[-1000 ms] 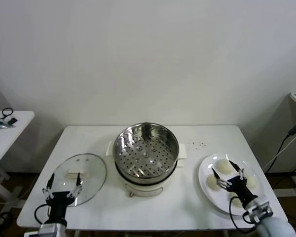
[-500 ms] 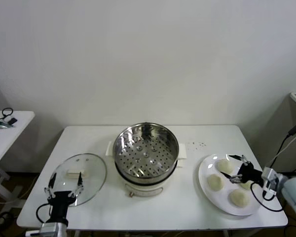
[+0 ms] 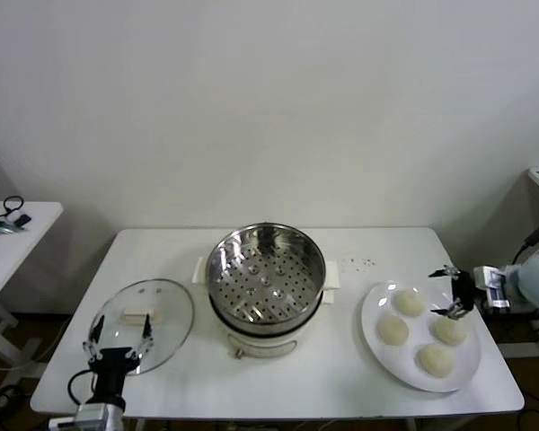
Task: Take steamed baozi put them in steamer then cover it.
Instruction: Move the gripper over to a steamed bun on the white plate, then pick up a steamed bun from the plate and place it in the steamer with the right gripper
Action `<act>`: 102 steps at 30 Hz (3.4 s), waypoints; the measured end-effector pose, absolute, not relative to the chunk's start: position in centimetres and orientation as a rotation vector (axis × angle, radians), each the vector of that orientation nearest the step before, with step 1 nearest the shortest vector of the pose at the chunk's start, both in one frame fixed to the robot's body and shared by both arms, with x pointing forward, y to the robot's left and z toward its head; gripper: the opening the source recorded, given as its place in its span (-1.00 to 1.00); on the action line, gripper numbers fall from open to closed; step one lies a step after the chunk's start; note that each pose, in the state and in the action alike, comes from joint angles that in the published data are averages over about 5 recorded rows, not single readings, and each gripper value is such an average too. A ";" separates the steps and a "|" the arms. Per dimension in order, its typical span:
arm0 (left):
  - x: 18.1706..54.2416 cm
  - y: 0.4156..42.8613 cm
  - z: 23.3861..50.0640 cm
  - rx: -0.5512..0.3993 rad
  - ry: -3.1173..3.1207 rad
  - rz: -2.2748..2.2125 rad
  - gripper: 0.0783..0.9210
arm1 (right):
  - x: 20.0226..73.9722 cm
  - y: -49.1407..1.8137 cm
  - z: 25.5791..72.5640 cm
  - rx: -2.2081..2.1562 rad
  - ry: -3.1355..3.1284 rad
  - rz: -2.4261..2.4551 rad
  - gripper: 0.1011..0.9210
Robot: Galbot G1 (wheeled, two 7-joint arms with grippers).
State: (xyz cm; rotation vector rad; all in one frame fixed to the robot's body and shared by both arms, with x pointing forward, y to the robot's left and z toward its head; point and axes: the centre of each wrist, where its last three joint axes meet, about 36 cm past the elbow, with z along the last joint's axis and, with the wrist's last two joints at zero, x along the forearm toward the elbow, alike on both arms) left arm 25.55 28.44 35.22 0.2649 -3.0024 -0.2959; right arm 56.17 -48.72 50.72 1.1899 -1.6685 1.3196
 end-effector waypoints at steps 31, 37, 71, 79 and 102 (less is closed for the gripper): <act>25.0 29.6 34.0 0.284 -2.969 -0.312 0.77 | 63.4 -42.7 45.5 1.238 -1.301 1.338 0.76; 25.1 29.5 33.8 0.281 -2.965 -0.314 0.77 | 63.9 -42.1 45.0 1.248 -1.292 1.338 0.76; 24.2 29.9 33.4 0.334 -2.939 -0.315 0.77 | 65.8 -40.3 50.0 1.360 -1.245 1.440 0.45; 23.9 29.9 33.5 0.340 -2.929 -0.310 0.77 | 68.2 -34.5 57.3 1.497 -1.173 1.662 0.46; 23.6 29.9 33.7 0.329 -2.923 -0.303 0.77 | 67.8 -9.8 70.0 1.815 -0.421 2.485 0.47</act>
